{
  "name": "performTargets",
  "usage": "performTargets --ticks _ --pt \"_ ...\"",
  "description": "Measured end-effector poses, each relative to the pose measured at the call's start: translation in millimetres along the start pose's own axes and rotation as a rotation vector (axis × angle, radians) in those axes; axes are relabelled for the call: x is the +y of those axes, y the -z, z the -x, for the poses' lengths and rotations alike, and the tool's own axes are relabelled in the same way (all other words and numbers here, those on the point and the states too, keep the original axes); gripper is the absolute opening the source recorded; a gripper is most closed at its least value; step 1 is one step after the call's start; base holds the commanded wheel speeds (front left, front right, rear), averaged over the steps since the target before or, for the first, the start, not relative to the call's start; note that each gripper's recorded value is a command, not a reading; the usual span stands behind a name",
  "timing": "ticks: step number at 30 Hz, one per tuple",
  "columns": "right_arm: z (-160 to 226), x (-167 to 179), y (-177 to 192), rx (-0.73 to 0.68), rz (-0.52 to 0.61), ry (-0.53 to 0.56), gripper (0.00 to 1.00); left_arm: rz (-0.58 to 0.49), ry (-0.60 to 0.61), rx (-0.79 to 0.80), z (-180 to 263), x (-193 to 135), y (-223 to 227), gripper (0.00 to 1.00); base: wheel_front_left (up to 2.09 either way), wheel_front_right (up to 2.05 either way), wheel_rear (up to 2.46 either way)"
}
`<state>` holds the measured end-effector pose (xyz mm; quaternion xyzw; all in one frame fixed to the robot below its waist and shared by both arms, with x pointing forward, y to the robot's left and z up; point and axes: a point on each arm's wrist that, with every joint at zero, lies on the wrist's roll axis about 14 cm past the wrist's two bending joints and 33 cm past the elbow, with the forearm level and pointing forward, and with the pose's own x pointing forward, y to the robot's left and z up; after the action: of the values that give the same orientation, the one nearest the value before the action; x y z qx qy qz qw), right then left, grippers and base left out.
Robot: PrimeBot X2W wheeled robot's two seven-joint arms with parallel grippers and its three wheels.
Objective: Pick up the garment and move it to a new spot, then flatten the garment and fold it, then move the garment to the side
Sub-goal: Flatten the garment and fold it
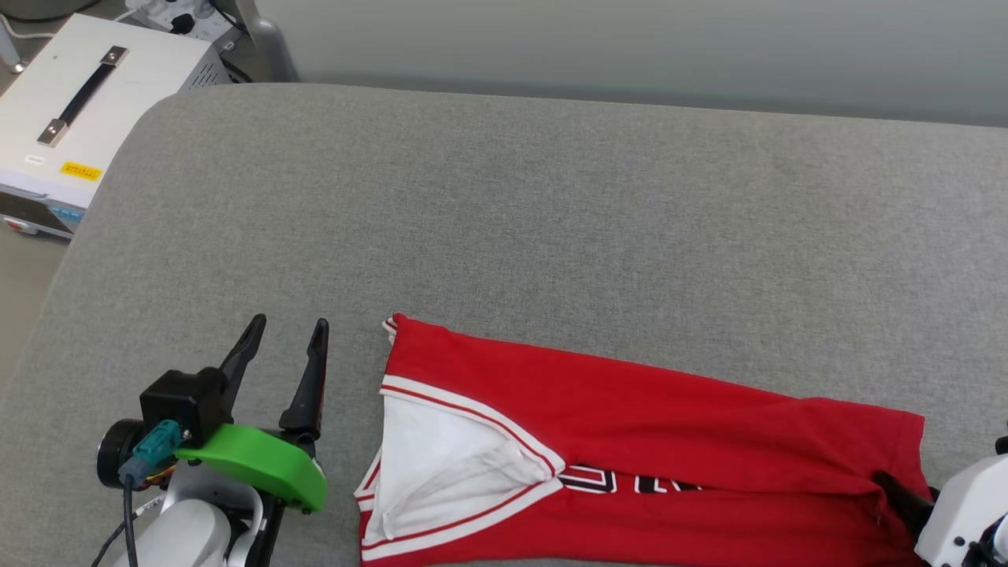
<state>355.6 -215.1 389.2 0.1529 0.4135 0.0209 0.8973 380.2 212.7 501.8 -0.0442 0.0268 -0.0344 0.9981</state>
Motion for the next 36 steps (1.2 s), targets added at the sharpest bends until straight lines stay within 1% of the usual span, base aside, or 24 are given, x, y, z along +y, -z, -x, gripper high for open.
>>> performTargets --ticks 5,12,13,14,15,16,21,27,32,36 --pt "-9 -4 8 0.031 -0.028 0.021 1.0 -0.004 -0.017 -0.004 1 8 4 1.0 0.0 0.0 0.0" --pt "-19 1 24 0.094 -0.025 0.015 1.0 -0.006 -0.019 0.001 0 11 10 1.0 0.0 0.0 0.0" --pt "-20 3 26 0.099 -0.024 0.009 0.84 -0.006 -0.019 0.002 0 12 11 1.0 0.0 0.0 0.0" --pt "-20 5 27 0.104 -0.024 0.002 0.42 -0.005 -0.02 0.003 0 12 12 1.0 0.0 0.0 0.0" --pt "-21 6 28 0.106 -0.023 -0.002 0.09 -0.004 -0.021 0.003 0 12 12 1.0 0.0 0.0 0.0" --pt "-20 7 28 0.107 -0.024 -0.007 0.0 -0.001 -0.021 0.004 0 12 13 1.0 0.0 0.0 0.0" --pt "-19 14 28 0.095 -0.013 -0.024 0.0 0.005 -0.021 -0.001 2 13 13 1.0 0.0 0.0 0.0" --pt "-11 5 11 0.018 0.013 -0.006 0.0 0.005 -0.024 -0.012 3 13 11 1.0 0.0 0.0 0.0" --pt "-2 -18 -5 -0.033 0.032 0.049 0.0 0.012 -0.022 -0.005 6 11 15 1.0 0.0 0.0 0.0" --pt "9 -48 -20 -0.074 0.044 0.122 0.0 0.017 -0.014 -0.011 6 8 14 1.0 0.0 0.0 0.0"
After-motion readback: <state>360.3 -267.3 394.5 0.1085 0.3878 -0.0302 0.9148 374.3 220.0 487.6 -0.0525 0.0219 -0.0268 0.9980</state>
